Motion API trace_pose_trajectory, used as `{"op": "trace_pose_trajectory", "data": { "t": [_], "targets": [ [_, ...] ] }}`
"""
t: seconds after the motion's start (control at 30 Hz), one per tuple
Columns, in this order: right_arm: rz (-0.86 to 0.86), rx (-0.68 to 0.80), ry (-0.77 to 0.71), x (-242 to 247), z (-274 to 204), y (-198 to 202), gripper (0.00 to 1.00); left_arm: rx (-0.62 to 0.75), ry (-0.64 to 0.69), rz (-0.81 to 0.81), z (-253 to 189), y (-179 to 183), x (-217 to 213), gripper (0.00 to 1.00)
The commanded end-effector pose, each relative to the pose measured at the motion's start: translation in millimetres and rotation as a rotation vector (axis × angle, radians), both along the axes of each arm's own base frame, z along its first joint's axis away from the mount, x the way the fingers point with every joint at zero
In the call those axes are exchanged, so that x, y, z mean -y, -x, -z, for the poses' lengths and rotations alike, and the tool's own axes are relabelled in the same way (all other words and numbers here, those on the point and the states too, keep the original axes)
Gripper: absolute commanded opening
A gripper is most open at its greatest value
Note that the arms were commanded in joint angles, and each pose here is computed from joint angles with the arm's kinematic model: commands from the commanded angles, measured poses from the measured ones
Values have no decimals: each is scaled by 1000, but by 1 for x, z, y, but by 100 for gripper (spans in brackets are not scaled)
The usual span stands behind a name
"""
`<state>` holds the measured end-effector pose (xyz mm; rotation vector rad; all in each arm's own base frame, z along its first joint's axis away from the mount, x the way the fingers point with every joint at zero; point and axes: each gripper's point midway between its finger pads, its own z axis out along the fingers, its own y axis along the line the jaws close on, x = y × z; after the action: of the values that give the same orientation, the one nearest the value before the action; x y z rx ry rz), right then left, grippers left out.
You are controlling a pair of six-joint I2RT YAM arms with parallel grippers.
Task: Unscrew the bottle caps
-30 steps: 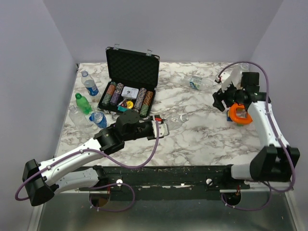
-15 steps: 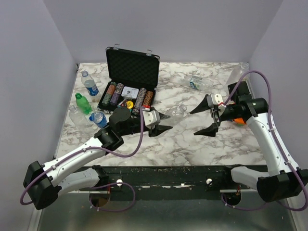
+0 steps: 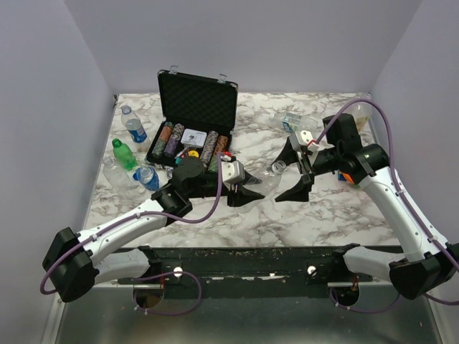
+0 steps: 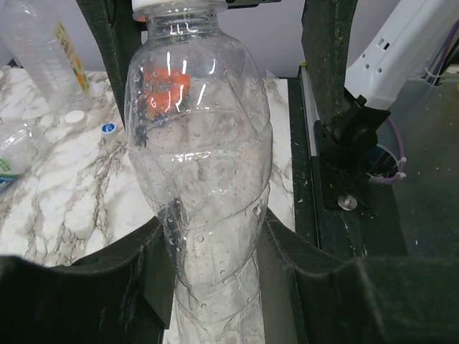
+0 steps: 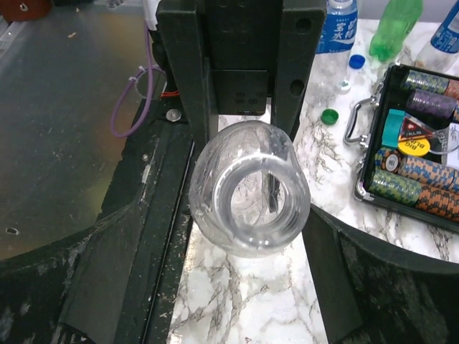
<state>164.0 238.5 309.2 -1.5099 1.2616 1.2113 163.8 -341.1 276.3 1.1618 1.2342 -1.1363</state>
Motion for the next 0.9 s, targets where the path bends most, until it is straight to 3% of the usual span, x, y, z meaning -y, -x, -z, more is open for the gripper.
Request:
{"op": "trace_pose_trajectory", "data": {
  "t": [0.0,0.23,0.37,0.53,0.63,0.67,0.8,0.87],
  "targets": [
    [17,9,20,-5,-5,-3,97,-9,5,40,-6,2,6,0],
    [14,-14,55,-11,6,-2,90,-34,-29,34,2,-2,9,0],
    [22,-30,74,-14,10,-4,79,-31,-30,25,1,-4,9,0],
    [37,-33,97,-13,13,-7,43,-31,-35,7,2,-7,8,0],
    [45,-34,110,-11,15,-7,29,-27,-31,-13,0,-10,7,1],
    [46,-33,111,-11,15,-6,26,-24,-32,-21,-1,-10,6,9],
    [73,-37,108,-7,12,-8,23,-3,-18,-61,-7,-14,1,60],
    [104,-49,95,-1,8,-13,22,12,-11,-77,-9,-14,-3,77]
  ]
}}
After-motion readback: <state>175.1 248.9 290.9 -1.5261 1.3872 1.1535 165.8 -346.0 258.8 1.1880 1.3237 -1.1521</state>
